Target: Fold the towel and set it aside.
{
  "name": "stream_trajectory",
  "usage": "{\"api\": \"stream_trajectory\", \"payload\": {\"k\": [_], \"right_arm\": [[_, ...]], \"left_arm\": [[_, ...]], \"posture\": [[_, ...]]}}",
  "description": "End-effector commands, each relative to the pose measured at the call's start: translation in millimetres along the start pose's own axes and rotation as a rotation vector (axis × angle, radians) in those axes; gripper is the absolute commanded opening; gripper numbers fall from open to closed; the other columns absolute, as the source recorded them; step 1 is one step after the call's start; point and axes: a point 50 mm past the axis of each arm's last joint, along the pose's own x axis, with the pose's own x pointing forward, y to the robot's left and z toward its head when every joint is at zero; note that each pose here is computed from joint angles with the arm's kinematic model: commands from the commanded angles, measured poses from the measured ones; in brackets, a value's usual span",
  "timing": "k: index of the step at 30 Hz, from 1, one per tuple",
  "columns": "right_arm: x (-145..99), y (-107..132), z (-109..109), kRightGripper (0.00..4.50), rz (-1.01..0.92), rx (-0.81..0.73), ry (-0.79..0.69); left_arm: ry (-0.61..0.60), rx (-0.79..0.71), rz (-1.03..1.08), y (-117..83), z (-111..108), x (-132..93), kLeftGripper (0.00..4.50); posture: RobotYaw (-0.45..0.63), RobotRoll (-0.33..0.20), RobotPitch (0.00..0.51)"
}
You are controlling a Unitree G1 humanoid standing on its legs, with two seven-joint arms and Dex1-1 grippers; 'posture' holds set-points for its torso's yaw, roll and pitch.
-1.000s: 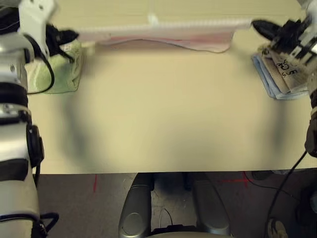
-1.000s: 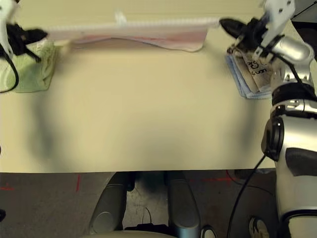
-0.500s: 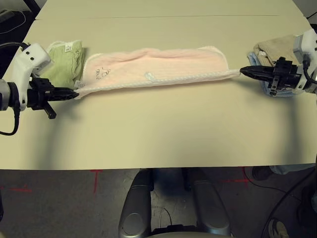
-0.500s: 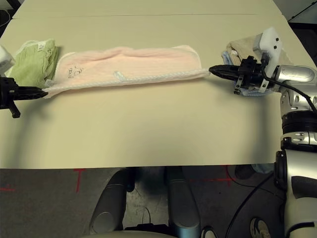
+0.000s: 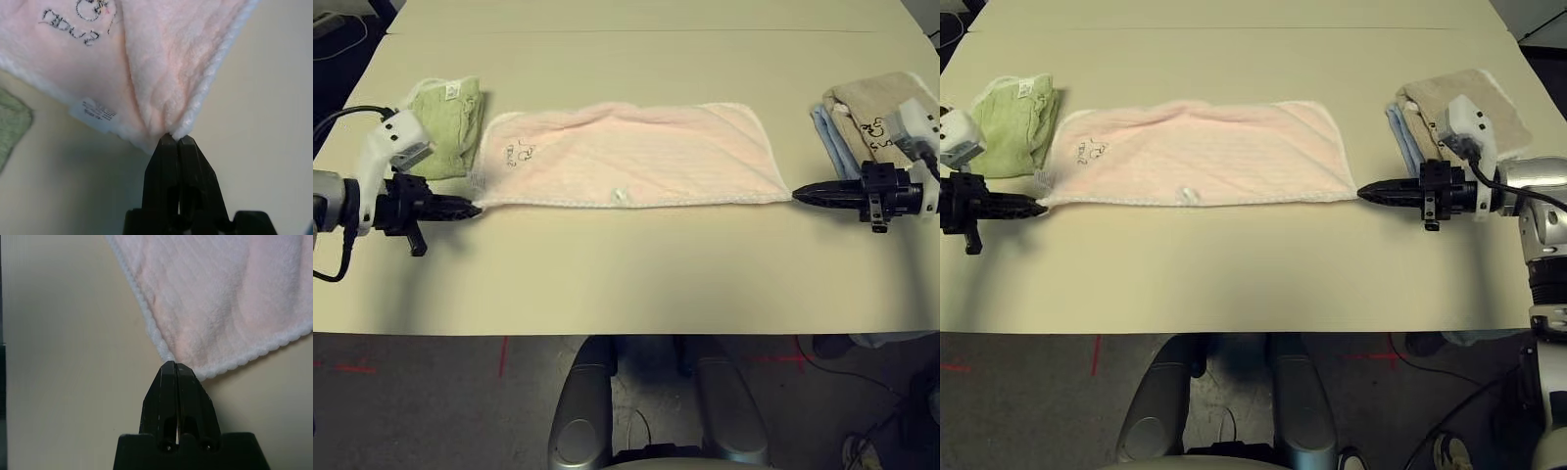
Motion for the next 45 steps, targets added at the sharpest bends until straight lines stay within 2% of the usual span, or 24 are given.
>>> {"api": "stream_trajectory", "payload": {"k": [1,10,19,29,41,45], "right_arm": [[-5.1,4.2,-4.0,0.0,0.047,0.024,0.069],[-14.8,20.0,-5.9,0.0,0.144,0.104,0.199],[-28.6,24.4,-11.3,0.0,0.164,0.147,0.251],[-32.5,28.3,-25.3,0.0,0.197,0.186,0.309],[-19.3,27.4,-25.1,0.0,0.23,0.167,0.291],[-10.1,20.5,-20.8,0.0,0.225,0.149,0.273]], "left_arm": [[0.051,-0.002,-0.055,-4.6,-3.1,-0.3,0.04],[0.205,0.081,-0.052,4.3,-18.0,-9.3,0.04],[0.228,0.104,-0.12,2.9,-15.5,-14.3,0.04],[0.226,0.094,-0.184,-2.6,-14.2,-19.1,0.04],[0.23,0.095,-0.205,-1.9,-19.2,-13.2,0.04],[0.229,0.119,-0.159,7.2,-16.7,-12.5,0.04]], "posture": [[0.04,0.0,0.333],[0.04,0.0,0.329],[0.04,0.0,0.322],[0.05,0.0,0.311],[0.06,0.0,0.308],[0.06,0.0,0.306]]}}
